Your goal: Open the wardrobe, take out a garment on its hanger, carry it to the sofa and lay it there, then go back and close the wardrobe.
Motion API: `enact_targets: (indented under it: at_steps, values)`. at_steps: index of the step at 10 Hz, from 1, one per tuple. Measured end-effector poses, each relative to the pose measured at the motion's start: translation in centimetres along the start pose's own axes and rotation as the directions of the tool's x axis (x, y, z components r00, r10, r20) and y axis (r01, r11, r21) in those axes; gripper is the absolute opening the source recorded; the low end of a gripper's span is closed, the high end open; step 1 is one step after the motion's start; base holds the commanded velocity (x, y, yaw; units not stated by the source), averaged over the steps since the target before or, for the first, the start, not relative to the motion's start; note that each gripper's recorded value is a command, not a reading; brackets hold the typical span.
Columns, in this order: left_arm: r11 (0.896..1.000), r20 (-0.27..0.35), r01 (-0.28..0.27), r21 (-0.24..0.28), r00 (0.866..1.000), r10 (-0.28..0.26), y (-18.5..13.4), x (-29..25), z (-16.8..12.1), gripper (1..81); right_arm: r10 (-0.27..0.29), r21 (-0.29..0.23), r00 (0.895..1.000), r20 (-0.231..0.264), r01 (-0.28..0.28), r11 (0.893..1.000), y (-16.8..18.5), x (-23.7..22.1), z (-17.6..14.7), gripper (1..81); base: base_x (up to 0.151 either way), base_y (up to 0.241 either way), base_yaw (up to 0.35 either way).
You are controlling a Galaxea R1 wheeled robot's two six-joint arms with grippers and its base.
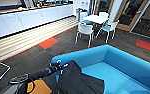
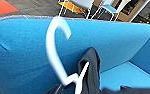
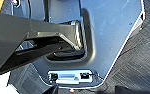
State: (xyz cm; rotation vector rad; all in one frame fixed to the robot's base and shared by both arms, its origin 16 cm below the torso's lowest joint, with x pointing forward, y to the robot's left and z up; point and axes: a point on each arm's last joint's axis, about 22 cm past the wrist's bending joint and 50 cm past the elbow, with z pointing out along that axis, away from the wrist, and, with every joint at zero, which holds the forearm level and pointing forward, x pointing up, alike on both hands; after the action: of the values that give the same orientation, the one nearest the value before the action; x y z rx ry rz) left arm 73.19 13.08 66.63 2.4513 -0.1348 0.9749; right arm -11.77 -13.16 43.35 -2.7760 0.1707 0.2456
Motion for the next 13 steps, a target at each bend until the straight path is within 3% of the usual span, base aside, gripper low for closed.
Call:
enact_targets:
  at_steps: [3,7,10,13]
  values:
    - [1.0,0.016,0.008,-0.01,1.0,-0.008,0.3,-1.9,0.1,81.1,0.0,0.0,1.0,0.0,0.0,1.0,0.0,0.0,0.0,81.1,0.0,0.0,0.0]
    - [1.0,0.058,0.013,0.005,0.998,-0.014,-1.9,-5.8,-1.0,81.1,0.0,0.0,1.0,0.0,0.0,1.0,0.0,0.0,0.0,81.1,0.0,0.0,0.0]
    - [0.992,0.15,0.036,-0.124,0.989,-0.017,3.0,-14.0,-2.2,81.1,0.0,0.0,1.0,0.0,0.0,1.0,0.0,0.0,0.0,81.1,0.0,0.0,0.0]
    - [0.987,0.283,0.052,-0.152,0.959,-0.007,2.4,-25.4,-6.8,81.1,0.0,0.0,1.0,0.0,0.0,1.0,0.0,0.0,0.0,81.1,0.0,0.0,0.0]
